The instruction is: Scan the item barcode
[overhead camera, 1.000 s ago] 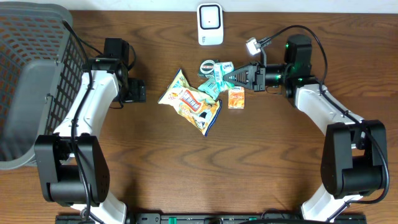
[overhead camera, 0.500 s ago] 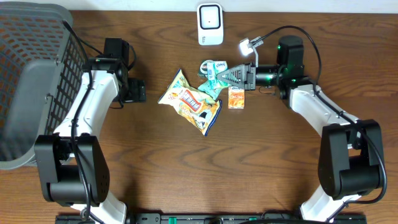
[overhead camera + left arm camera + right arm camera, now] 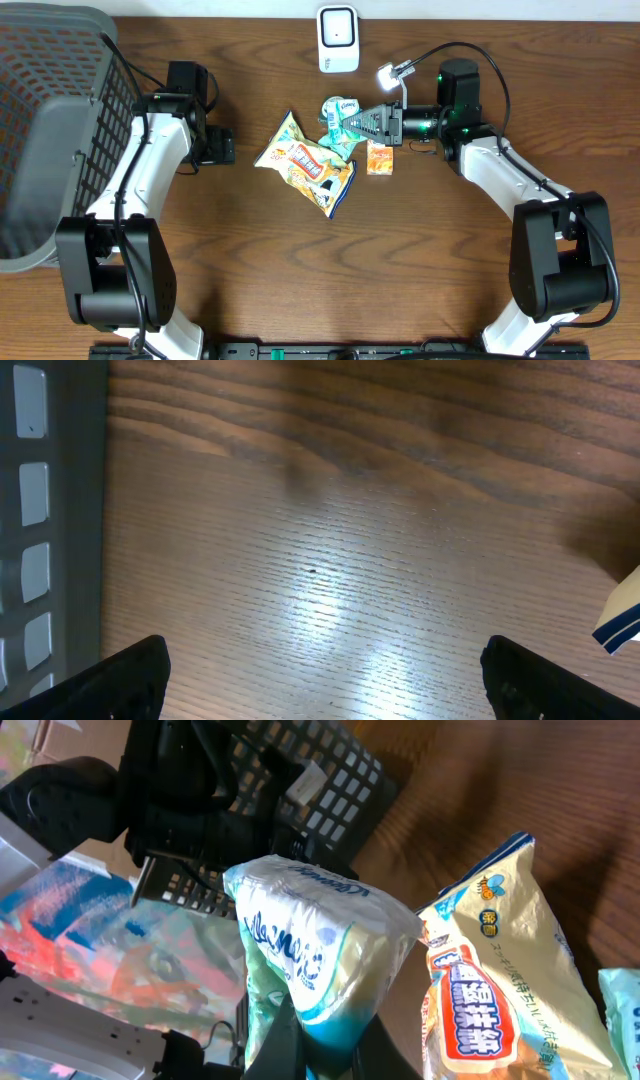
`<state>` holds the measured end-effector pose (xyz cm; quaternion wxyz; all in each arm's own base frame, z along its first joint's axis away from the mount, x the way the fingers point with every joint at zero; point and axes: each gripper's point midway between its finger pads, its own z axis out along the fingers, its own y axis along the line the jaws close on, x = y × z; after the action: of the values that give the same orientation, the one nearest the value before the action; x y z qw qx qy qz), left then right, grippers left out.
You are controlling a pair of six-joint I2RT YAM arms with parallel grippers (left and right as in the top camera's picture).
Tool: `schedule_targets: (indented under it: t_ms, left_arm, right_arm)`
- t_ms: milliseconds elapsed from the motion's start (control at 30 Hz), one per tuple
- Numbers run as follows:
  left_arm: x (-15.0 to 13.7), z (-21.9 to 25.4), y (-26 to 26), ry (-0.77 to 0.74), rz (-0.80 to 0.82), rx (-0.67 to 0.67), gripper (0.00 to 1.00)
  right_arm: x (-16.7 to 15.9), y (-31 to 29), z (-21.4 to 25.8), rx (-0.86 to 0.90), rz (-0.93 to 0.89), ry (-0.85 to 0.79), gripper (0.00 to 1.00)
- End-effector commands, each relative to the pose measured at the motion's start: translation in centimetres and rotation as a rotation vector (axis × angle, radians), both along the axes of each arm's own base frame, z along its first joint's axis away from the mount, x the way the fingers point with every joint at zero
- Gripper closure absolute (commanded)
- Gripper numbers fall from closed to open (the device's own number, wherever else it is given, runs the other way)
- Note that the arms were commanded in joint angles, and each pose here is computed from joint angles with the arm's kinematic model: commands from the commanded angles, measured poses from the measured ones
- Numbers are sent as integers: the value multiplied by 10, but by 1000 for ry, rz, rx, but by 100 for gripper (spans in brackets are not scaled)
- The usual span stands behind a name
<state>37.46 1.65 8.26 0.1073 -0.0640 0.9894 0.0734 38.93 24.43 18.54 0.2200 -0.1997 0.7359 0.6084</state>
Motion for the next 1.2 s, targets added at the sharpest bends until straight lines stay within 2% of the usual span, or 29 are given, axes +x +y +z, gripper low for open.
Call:
schedule_targets:
  t_ms: [0, 567, 767, 1167]
  left_arm:
    - [-2, -1, 1, 8, -4, 7, 2]
    - [-2, -1, 1, 8, -4, 7, 2]
    - [-2, -1, 1, 8, -4, 7, 2]
    - [-2, -1, 1, 8, -4, 7, 2]
  right_arm:
    - [0, 1, -4, -7, 9, -12, 99]
    - [6, -7, -8, -24, -22, -23, 99]
    - [15, -15, -25, -95, -104, 29, 99]
    - [12, -15, -29, -111, -94, 18, 99]
